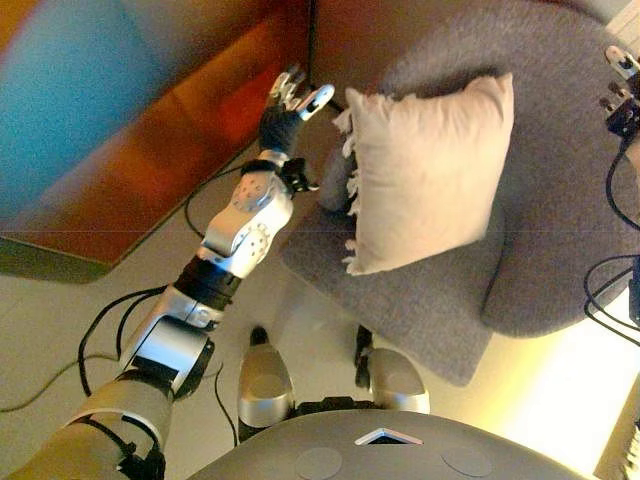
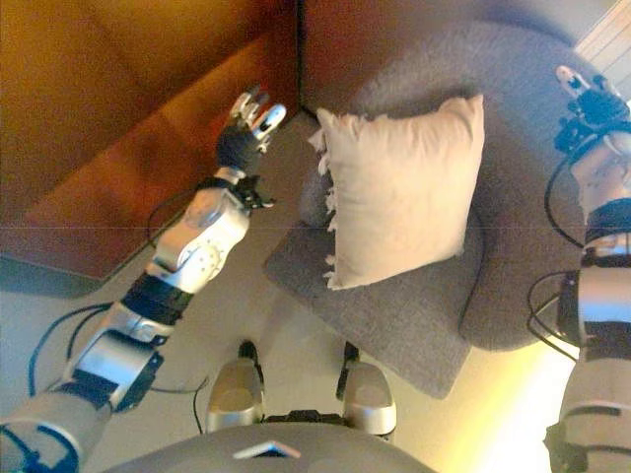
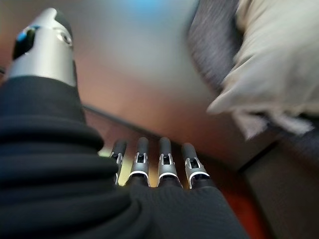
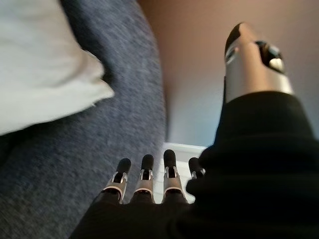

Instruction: Pick up the cushion and take it to the sofa

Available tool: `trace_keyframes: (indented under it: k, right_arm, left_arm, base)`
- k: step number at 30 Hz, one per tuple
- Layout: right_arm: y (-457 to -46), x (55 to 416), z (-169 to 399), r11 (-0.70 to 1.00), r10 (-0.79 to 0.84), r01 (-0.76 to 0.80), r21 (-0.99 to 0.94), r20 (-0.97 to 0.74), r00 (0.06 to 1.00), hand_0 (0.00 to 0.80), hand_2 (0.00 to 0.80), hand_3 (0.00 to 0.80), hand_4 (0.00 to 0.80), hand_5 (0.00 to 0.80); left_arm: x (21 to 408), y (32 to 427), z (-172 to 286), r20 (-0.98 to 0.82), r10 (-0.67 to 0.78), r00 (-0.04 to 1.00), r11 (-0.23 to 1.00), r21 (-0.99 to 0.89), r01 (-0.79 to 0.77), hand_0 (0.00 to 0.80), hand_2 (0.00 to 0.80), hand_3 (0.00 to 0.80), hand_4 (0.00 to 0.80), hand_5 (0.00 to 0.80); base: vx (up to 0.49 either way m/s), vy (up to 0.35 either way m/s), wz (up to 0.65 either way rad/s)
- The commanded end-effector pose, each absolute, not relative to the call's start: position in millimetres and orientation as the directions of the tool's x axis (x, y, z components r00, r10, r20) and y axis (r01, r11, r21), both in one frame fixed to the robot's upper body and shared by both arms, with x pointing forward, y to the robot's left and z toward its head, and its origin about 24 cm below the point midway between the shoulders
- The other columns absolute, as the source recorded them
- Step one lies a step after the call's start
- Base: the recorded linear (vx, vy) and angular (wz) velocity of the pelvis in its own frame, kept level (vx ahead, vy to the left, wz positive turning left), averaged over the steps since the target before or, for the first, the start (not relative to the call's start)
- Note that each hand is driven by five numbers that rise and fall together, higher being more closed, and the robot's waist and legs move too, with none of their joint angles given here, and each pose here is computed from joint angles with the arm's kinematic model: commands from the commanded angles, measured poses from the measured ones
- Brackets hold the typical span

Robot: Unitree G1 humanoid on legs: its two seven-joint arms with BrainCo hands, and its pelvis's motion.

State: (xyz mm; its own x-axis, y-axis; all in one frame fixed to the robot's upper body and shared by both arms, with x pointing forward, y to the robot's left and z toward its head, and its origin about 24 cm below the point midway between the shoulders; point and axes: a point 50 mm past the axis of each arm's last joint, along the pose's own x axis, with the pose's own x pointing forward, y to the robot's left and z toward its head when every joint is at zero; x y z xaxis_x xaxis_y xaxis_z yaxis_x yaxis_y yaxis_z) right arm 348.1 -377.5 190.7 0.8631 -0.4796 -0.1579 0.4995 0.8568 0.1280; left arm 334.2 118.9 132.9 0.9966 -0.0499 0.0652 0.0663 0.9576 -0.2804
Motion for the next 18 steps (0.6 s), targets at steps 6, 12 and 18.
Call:
trace_keyframes:
  k: [6, 12, 18]
  right_arm:
    - [-374.7, 325.3, 182.7, 0.892, -0.436, 0.433, 0.131, -0.004, 0.900, 0.000, 0.000, 0.000, 0.000, 0.000]
    - [-312.8, 307.1, 124.2, 0.932, -0.234, 0.216, 0.290, 0.029, 0.972, 0.000, 0.000, 0.000, 0.000, 0.000]
    - [-255.2, 269.5, 56.9, 0.884, -0.106, 0.097, 0.457, -0.007, 0.994, 0.000, 0.000, 0.000, 0.000, 0.000]
  left_arm:
    - [309.6, 157.5, 113.4, 0.101, -0.003, 0.995, 0.950, -0.310, 0.035, 0.000, 0.000, 0.000, 0.000, 0.000]
    - [281.8, 172.7, 95.5, 0.115, -0.066, 0.991, 0.943, -0.319, 0.099, 0.000, 0.000, 0.000, 0.000, 0.000]
    - [248.5, 174.6, 52.4, 0.018, -0.189, 0.982, 0.910, -0.372, 0.182, 0.000, 0.000, 0.000, 0.000, 0.000]
  base:
    - [-0.007, 0.111, -0.05]
    - [-0.055, 0.087, -0.12]
    - [-0.052, 0.065, -0.18]
